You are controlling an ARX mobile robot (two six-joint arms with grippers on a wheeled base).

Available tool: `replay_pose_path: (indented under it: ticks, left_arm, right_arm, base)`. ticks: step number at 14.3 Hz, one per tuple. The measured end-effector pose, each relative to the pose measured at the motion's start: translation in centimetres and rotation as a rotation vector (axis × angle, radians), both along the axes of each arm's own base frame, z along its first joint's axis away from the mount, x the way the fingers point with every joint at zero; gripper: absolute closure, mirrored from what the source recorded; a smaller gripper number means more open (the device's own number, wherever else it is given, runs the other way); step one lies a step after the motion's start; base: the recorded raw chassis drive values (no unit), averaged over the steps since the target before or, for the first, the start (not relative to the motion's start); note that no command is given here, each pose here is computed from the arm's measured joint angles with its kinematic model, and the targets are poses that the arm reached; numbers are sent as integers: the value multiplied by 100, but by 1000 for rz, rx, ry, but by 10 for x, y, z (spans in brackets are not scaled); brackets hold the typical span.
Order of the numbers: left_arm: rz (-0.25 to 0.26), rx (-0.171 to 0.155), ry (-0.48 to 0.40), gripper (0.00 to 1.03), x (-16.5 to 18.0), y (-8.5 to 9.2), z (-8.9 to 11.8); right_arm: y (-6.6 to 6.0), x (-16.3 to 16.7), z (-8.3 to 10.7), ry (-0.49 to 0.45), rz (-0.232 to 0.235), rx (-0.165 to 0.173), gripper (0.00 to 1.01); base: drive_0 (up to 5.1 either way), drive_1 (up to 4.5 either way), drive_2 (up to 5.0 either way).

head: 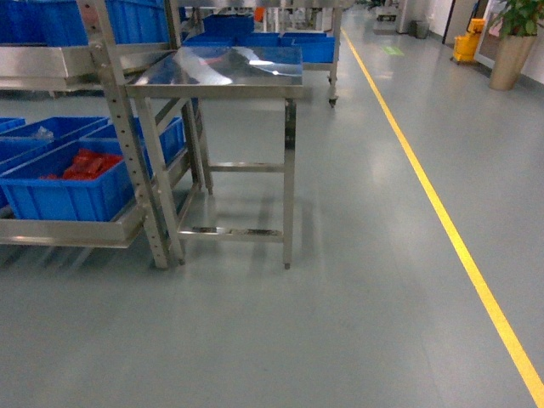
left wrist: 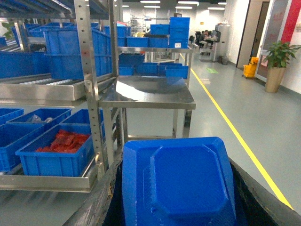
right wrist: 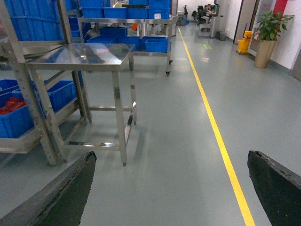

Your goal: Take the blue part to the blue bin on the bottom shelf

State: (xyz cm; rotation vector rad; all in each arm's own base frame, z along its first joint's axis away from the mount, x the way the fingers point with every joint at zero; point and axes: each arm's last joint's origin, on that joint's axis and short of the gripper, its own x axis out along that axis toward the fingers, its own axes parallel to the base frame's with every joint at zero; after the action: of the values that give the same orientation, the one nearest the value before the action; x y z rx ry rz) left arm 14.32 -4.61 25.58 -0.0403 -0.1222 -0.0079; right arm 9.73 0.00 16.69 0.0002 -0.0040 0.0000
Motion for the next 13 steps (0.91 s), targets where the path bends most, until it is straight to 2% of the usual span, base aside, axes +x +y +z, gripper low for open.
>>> replay_pose_path:
  ticks: [13]
  left_arm:
    - [2, 0, -1, 59, 0, 0, 0]
  right_arm:
    - [0, 0, 0, 3, 0, 0, 3]
  base:
    - [-6, 418, -430]
